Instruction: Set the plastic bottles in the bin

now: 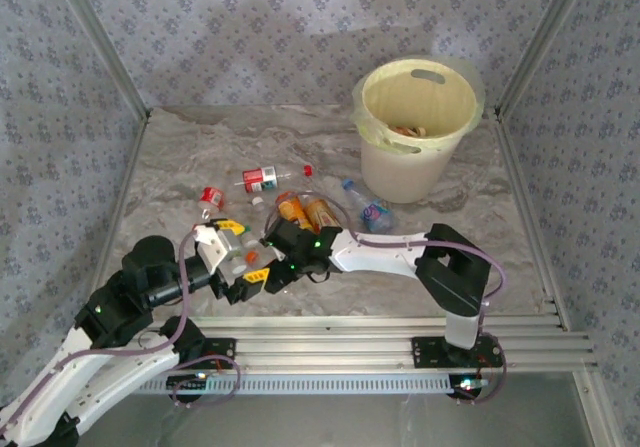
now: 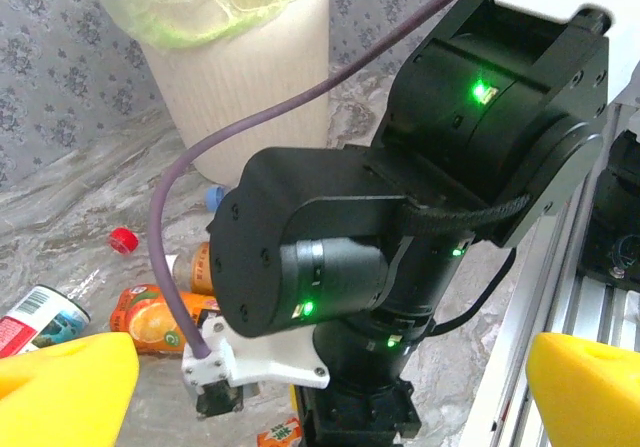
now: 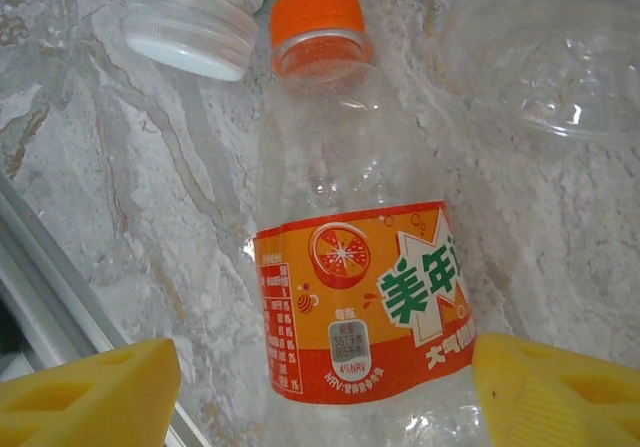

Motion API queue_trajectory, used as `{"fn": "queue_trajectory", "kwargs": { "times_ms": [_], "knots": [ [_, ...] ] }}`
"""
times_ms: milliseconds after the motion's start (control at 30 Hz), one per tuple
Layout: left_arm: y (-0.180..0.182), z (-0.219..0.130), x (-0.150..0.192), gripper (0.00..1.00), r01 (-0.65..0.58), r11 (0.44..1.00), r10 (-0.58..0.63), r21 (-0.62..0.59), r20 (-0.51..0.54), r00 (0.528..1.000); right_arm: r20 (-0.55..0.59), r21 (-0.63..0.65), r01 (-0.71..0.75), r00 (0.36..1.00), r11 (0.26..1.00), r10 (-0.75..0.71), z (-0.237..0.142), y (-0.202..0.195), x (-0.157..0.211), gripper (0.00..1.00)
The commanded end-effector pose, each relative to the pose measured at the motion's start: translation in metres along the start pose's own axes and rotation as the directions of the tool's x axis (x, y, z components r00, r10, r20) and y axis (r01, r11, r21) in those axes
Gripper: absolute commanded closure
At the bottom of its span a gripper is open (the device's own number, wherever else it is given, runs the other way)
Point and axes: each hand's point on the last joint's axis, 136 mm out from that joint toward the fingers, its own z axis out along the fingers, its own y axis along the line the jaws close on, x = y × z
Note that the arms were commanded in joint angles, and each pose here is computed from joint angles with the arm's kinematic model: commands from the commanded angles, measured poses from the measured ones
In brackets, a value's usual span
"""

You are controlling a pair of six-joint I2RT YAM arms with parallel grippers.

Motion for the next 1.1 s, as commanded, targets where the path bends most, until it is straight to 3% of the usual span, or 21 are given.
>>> {"fn": "queue_trajectory", "kwargs": {
  "times_ms": [0,333,567,800,1067],
  "knots": [
    [0.002,0.002,-0.004,0.0,0.008,1.0,-0.008,-0.008,0.012,1.0,-0.036,0.047,0.015,0.999,0.999,-0.013,0.01,-0.003,0.005,0.21],
    [0.004,0.003,-0.003,0.0,0.014,1.0,-0.013,-0.018,0.008,1.0,-0.093,0.093,0.048,0.995,0.995,-0.039,0.026,-0.007,0.016,0.22],
    [0.005,0.004,-0.003,0.0,0.015,1.0,-0.015,-0.023,0.01,1.0,-0.086,0.079,0.043,0.996,0.996,-0.036,0.024,-0.006,0.015,0.36],
    [0.007,0.006,-0.008,0.0,0.027,1.0,-0.026,-0.015,0.029,0.999,-0.036,0.039,0.029,0.999,0.999,-0.027,0.0,-0.008,0.011,0.41],
    [0.009,0.02,-0.033,0.0,0.043,0.999,-0.044,0.006,0.088,0.995,0.048,0.034,-0.012,0.999,0.999,0.011,-0.053,-0.026,-0.001,0.42]
  ]
}}
